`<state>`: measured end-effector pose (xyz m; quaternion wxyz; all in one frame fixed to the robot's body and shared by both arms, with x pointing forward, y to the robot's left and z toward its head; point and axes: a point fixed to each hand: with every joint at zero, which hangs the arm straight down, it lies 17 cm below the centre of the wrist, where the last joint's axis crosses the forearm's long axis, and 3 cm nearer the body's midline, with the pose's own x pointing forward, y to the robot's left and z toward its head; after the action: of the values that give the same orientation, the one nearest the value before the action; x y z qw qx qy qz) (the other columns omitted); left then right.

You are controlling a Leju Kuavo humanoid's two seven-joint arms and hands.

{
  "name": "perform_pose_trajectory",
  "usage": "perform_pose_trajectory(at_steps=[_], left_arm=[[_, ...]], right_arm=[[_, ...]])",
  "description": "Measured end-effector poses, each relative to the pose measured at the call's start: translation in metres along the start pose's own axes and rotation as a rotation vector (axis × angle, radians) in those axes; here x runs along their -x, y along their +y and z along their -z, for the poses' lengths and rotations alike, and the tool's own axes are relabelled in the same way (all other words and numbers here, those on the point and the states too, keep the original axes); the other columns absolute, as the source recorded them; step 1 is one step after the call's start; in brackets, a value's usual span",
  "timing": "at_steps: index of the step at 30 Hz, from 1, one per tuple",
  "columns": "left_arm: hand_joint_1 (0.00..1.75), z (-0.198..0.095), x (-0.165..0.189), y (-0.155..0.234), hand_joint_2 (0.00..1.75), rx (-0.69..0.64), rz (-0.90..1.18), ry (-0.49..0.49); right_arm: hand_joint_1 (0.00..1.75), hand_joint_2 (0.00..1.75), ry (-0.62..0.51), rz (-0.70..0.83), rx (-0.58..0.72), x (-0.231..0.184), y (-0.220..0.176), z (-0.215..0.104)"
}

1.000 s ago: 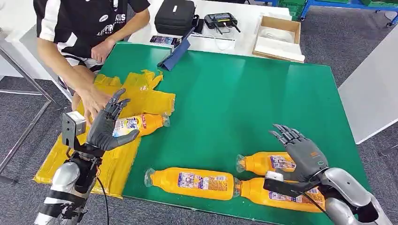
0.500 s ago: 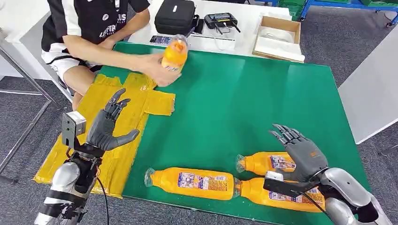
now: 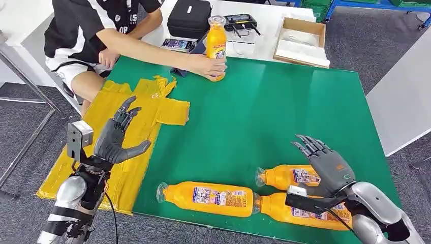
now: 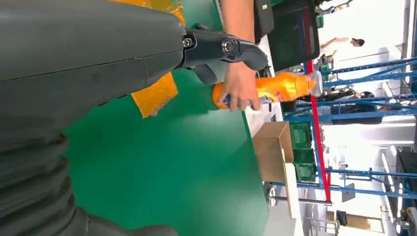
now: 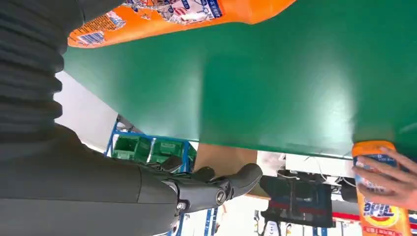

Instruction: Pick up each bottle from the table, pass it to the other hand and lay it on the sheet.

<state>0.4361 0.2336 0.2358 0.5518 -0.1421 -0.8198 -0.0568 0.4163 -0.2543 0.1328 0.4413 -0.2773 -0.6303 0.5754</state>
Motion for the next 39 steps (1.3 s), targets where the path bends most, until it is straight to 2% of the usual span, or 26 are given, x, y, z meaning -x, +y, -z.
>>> perform_pose_trajectory(at_steps=[3,4,7,9,12,25,39], left_arm=[[0.0,0.0,0.0,0.0,1.75,0.0,0.0,0.0],[0.0,-0.001,-0.002,0.001,1.75,-0.006,-0.008,-0.011],[0.0,-0.004,-0.019,0.004,1.75,-0.046,-0.035,-0.072],[0.0,-0.005,-0.026,0.003,1.75,-0.05,-0.038,-0.089],[0.0,-0.007,-0.029,0.002,1.75,-0.052,-0.039,-0.097],[0.0,-0.008,-0.034,-0.001,1.75,-0.049,-0.051,-0.11],[0.0,-0.008,-0.033,-0.003,1.75,-0.042,-0.05,-0.108]], right_arm=[[0.0,1.75,0.0,0.0,0.0,0.0,0.0,0.0],[0.0,1.75,0.034,-0.017,-0.038,0.007,0.007,-0.001],[0.0,1.75,0.193,-0.109,-0.181,0.062,0.055,0.006],[0.0,1.75,0.232,-0.112,-0.222,0.082,0.082,0.002],[0.0,1.75,0.262,-0.105,-0.259,0.093,0.1,0.005],[0.0,1.75,0.313,-0.086,-0.313,0.108,0.114,0.01],[0.0,1.75,0.318,-0.082,-0.324,0.108,0.118,0.011]])
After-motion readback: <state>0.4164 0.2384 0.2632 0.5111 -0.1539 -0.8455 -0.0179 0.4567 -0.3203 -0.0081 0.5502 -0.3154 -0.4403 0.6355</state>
